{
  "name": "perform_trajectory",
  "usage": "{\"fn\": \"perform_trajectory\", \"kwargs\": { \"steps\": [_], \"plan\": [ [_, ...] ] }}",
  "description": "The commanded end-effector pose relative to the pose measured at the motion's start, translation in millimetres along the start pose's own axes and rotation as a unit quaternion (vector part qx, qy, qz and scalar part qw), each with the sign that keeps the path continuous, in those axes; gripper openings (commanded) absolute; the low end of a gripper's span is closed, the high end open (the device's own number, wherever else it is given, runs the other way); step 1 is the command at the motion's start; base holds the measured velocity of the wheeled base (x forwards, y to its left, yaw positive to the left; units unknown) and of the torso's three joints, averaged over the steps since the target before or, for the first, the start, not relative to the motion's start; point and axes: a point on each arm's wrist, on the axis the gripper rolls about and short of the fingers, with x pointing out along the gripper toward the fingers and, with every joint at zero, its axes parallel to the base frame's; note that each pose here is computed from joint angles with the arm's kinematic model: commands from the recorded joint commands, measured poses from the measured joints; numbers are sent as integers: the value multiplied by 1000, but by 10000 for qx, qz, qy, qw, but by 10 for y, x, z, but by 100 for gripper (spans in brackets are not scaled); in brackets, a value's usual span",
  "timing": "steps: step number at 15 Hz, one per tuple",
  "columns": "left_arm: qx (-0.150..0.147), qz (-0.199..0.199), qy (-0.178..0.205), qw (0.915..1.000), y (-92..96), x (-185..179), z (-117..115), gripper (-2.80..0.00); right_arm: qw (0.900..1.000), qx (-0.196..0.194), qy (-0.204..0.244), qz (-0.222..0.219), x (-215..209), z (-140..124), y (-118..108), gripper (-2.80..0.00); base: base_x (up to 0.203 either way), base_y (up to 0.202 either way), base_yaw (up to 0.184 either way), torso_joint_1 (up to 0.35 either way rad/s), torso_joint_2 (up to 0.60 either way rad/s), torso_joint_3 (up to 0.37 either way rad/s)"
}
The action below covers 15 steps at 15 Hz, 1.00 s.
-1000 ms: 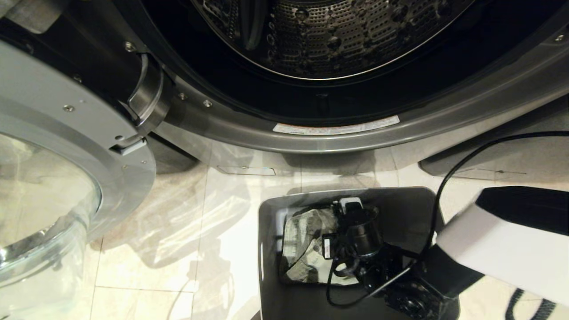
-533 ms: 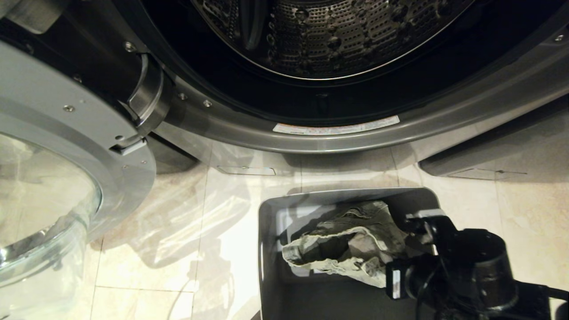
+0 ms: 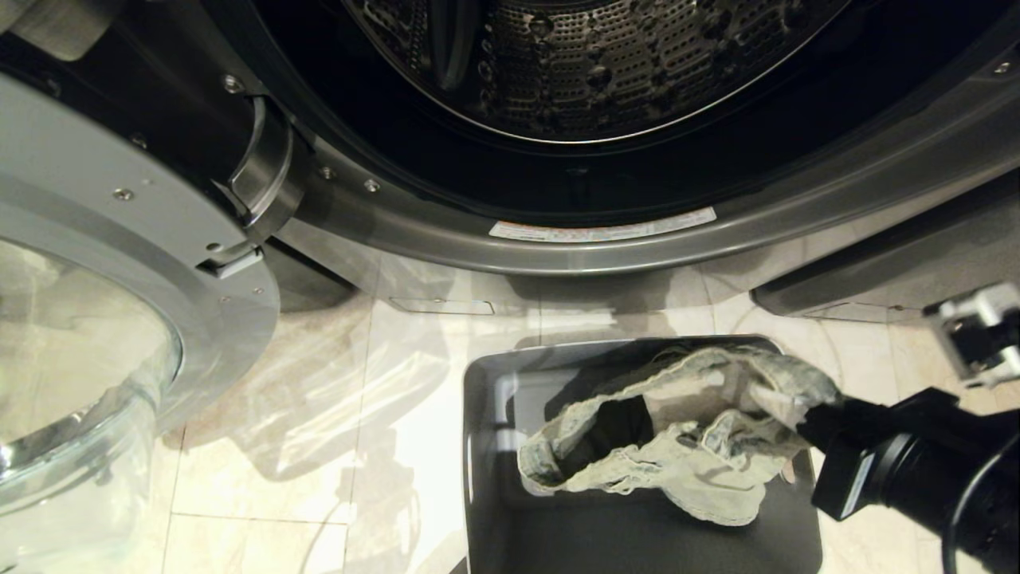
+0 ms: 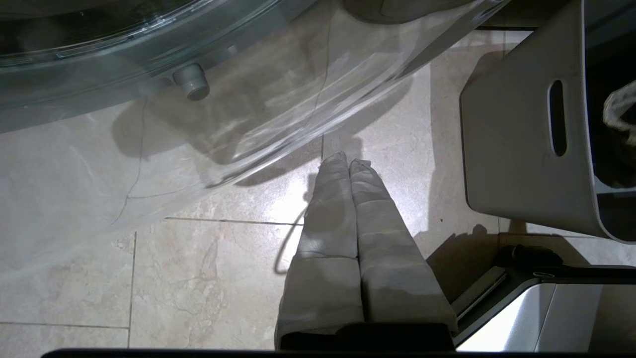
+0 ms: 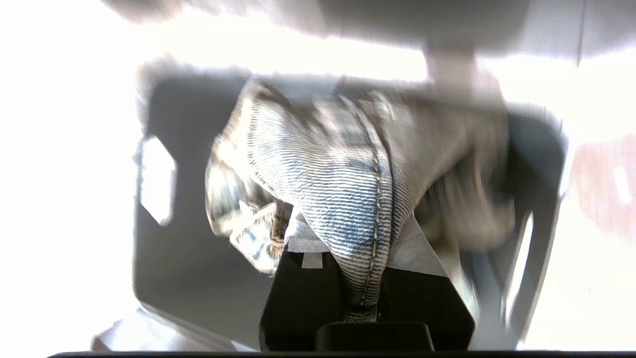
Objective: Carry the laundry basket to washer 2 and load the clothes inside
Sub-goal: Place the clothes into the washing machine
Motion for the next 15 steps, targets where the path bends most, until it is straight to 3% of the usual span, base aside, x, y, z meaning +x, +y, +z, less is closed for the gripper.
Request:
{"fn": "perform_trajectory", "kwargs": {
  "steps": [1,5,9,11,15],
  "plan": [
    [-2,2,5,10000,0,1,1,-280,9968,262,-730,168,-221,452,-24,-280,0,0,0,0,0,0],
    [-2,2,5,10000,0,1,1,-280,9846,390,-1670,343,-426,1159,-3,-280,0,0,0,0,0,0],
    [-2,2,5,10000,0,1,1,-280,9692,492,-2383,394,-358,1740,115,-280,0,0,0,0,0,0],
    [-2,2,5,10000,0,1,1,-280,9681,428,-2402,574,-257,1824,239,-280,0,0,0,0,0,0],
    [-2,2,5,10000,0,1,1,-280,9686,346,-2169,1169,-236,1741,512,-280,0,0,0,0,0,0]
  ]
}}
